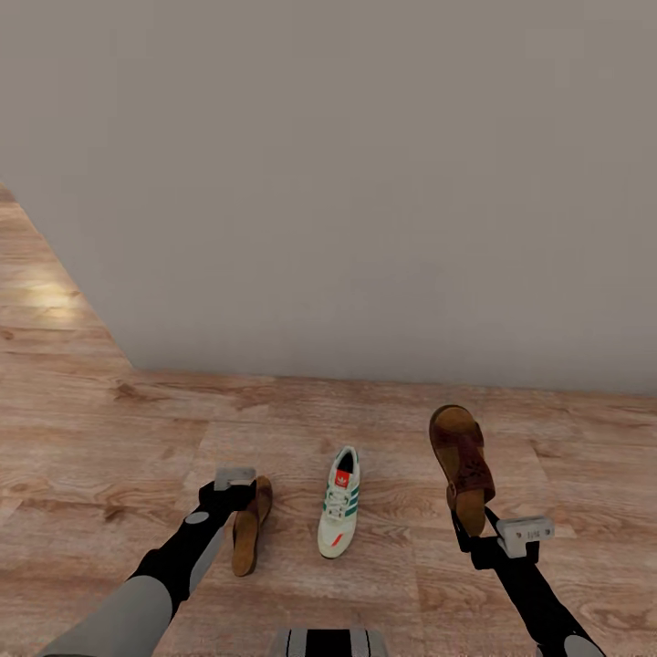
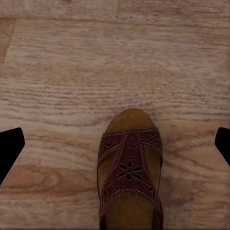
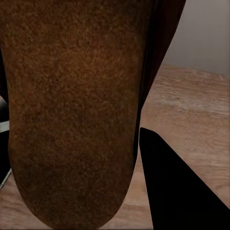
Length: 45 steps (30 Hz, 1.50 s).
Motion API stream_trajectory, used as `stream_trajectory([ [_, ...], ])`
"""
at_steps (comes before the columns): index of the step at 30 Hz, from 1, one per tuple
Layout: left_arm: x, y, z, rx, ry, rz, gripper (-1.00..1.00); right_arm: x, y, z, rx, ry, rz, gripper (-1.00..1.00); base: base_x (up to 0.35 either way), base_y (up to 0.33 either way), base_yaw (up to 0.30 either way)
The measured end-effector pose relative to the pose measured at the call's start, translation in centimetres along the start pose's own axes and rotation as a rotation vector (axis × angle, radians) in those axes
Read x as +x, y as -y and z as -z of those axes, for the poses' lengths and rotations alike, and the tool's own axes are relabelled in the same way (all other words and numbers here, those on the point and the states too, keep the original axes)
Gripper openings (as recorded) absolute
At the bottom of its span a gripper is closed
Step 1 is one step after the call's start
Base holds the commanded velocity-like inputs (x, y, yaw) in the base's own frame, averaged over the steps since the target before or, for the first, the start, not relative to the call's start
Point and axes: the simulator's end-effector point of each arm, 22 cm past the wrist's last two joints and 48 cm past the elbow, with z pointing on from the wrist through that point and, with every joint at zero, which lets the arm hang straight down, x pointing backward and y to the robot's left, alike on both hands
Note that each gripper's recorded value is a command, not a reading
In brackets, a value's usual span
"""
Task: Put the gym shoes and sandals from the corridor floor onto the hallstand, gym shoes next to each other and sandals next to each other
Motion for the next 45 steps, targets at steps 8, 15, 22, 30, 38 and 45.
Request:
stream_trajectory([
  [8, 2.7, 0.4, -1.0, 0.008, -0.044, 0.001, 1.00, 2.2, -0.2, -0.4, -0.005, -0.045, -0.001, -1.00, 0.000, 0.000, 0.000],
  [15, 5.1, 0.7, -1.7, 0.012, -0.084, 0.000, 1.00, 4.0, -0.4, -0.7, -0.009, -0.083, -0.001, -1.00, 0.000, 0.000, 0.000],
  [22, 7.6, 0.8, -2.4, 0.012, -0.125, -0.001, 1.00, 5.6, -0.6, -1.0, -0.013, -0.117, 0.001, -1.00, 0.000, 0.000, 0.000],
  [30, 10.6, 0.5, -3.1, 0.008, -0.173, -0.003, 1.00, 7.4, -0.8, -1.2, -0.018, -0.155, 0.003, -1.00, 0.000, 0.000, 0.000],
  [38, 13.4, 0.6, -3.6, 0.009, -0.219, -0.004, 1.00, 9.6, -1.1, -1.3, -0.024, -0.199, 0.003, -1.00, 0.000, 0.000, 0.000],
  [45, 14.1, 0.8, -3.7, 0.011, -0.231, -0.003, 1.00, 10.2, -1.1, -1.3, -0.025, -0.211, 0.002, -1.00, 0.000, 0.000, 0.000],
])
